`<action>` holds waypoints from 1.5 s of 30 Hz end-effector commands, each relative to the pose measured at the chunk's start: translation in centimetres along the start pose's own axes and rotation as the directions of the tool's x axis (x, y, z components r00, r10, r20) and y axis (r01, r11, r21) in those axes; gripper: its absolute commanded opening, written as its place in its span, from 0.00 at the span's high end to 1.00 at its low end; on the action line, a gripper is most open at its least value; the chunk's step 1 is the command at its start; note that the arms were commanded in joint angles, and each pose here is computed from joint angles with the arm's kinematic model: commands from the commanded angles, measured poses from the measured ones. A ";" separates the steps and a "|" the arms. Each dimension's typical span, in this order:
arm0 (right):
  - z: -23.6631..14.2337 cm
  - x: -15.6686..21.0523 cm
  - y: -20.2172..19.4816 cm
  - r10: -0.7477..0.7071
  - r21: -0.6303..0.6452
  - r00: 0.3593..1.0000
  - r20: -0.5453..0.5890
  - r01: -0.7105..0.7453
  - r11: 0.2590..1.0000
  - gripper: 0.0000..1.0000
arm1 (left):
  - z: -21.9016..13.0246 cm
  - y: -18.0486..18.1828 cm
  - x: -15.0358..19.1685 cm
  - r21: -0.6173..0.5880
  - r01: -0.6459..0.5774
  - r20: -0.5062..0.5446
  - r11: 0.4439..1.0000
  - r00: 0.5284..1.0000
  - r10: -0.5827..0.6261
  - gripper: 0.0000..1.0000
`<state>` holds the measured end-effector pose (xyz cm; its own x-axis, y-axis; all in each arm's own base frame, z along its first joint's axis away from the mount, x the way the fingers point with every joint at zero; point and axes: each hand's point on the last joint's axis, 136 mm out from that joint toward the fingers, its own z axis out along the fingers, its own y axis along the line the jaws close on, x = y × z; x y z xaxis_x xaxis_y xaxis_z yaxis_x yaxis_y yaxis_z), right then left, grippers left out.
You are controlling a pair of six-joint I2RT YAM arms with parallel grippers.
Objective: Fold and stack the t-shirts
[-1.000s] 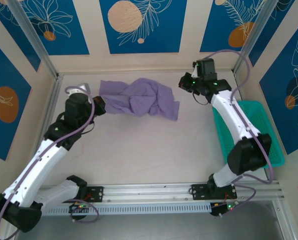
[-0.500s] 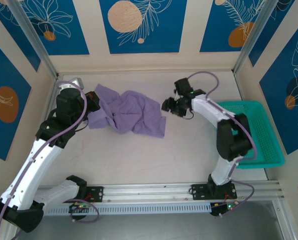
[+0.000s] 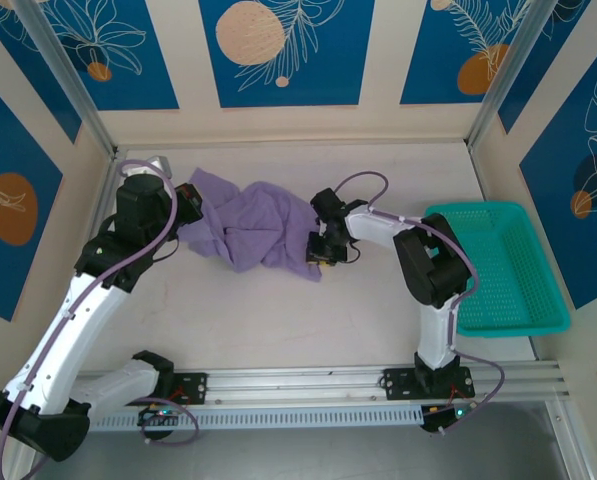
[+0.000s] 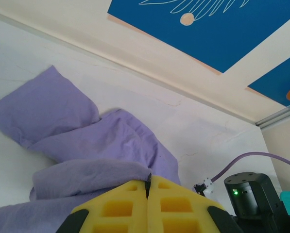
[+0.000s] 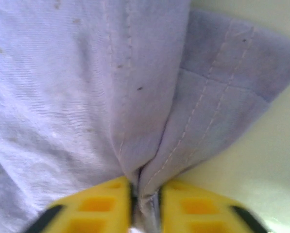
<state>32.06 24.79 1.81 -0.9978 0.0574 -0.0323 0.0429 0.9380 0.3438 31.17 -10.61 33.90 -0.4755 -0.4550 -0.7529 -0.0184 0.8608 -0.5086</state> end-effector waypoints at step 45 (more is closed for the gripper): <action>-37.0 -7.8 2.6 0.200 -0.355 0.665 0.719 0.103 0.929 1.00 | -1.8 -9.5 -16.0 0.242 -0.053 0.166 0.969 0.986 0.012 1.00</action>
<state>40.07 12.90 33.48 -0.6569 0.4981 -0.5660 0.0615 0.7836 0.6183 40.33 -10.32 47.77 -0.3633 -0.4670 -0.8062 0.0913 0.8433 -0.5297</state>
